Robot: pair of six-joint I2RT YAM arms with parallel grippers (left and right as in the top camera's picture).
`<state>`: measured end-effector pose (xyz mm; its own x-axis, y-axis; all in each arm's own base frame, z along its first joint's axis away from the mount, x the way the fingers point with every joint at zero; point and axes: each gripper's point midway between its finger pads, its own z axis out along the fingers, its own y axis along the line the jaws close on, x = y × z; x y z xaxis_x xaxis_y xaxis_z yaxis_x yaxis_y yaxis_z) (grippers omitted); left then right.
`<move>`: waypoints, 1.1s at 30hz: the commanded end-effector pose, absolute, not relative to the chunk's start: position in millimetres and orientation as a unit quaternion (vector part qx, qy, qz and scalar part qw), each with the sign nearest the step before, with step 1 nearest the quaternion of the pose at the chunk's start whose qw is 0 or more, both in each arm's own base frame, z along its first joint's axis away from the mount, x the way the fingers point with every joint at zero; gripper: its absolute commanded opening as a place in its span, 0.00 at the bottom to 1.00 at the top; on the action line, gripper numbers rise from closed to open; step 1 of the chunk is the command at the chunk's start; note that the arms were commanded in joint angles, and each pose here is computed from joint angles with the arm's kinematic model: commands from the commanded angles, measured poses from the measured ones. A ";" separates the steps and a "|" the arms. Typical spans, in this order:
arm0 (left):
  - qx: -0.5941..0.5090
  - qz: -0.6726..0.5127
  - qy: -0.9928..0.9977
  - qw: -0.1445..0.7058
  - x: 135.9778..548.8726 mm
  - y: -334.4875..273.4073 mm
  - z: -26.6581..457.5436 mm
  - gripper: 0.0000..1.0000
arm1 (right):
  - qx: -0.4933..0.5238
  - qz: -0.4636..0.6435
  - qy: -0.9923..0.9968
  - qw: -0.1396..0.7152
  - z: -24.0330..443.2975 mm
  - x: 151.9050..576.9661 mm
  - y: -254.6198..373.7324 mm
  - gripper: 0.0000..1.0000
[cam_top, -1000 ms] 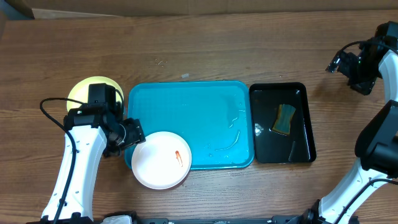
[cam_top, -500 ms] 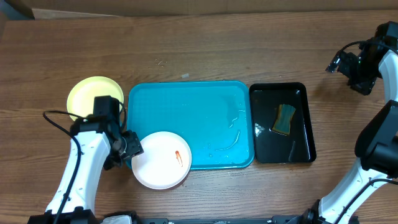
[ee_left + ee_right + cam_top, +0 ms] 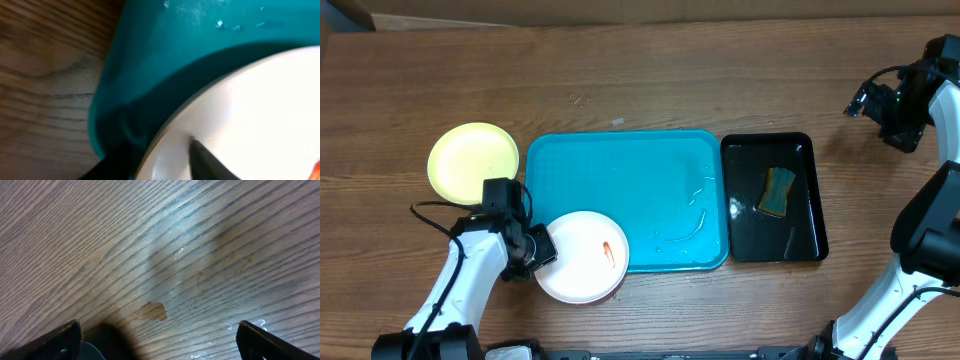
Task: Clean dirty plates on tray and stack at the side
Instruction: 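Slide the white plate rightward onto the teal tray center with the left gripper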
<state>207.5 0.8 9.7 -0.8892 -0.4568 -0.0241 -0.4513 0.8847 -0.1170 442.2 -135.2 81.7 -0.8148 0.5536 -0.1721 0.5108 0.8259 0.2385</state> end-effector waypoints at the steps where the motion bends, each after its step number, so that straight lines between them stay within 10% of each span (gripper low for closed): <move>1: -0.220 -0.101 0.970 0.017 204.0 -15.1 5.0 0.28 | 0.277 0.092 0.946 0.141 99.2 448.7 -135.9 1.00; 10: -0.204 -0.182 0.961 0.047 226.5 -39.0 16.9 0.04 | 0.277 0.092 0.946 0.141 99.2 448.7 -135.9 1.00; 33: -0.111 -0.177 0.962 0.175 284.1 -107.0 41.8 0.09 | 0.277 0.092 0.946 0.141 99.2 448.7 -135.9 1.00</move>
<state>271.7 -109.1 32.6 -0.9319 -0.2544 -0.2585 -0.1345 0.9043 -0.4051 442.1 -135.3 81.7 -0.8150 0.5533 -0.1723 0.5106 0.8262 0.2381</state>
